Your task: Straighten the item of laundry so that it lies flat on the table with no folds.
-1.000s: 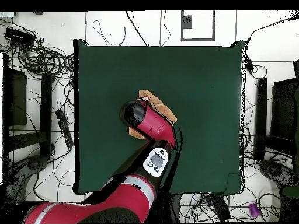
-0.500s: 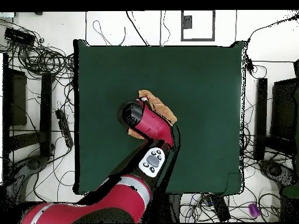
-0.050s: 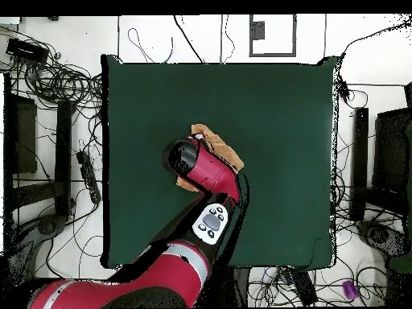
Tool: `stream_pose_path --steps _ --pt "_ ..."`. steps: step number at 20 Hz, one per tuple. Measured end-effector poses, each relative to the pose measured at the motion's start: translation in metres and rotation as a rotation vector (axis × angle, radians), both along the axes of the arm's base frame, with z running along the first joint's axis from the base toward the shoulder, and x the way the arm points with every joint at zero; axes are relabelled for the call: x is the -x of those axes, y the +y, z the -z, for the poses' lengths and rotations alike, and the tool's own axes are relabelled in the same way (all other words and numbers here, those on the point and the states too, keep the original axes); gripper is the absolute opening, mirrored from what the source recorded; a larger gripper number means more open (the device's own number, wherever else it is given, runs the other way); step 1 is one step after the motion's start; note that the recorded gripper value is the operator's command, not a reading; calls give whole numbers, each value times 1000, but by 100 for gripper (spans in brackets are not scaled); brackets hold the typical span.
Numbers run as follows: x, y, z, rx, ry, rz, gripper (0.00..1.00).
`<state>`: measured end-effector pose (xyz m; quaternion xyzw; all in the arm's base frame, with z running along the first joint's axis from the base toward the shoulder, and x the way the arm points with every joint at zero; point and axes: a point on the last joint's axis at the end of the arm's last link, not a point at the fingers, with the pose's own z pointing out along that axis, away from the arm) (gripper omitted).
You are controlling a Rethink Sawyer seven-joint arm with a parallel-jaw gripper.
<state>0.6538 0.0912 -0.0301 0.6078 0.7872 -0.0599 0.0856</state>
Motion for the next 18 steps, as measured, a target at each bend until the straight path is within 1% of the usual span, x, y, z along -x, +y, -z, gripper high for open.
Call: stream_pose_path --steps 1,2,14,18 --pt "0 0 0 0 0 0 100" --pt "0 0 0 0 0 0 0" --pt "1 0 -1 4 2 -2 0" --pt "2 3 -2 20 15 -21 0"
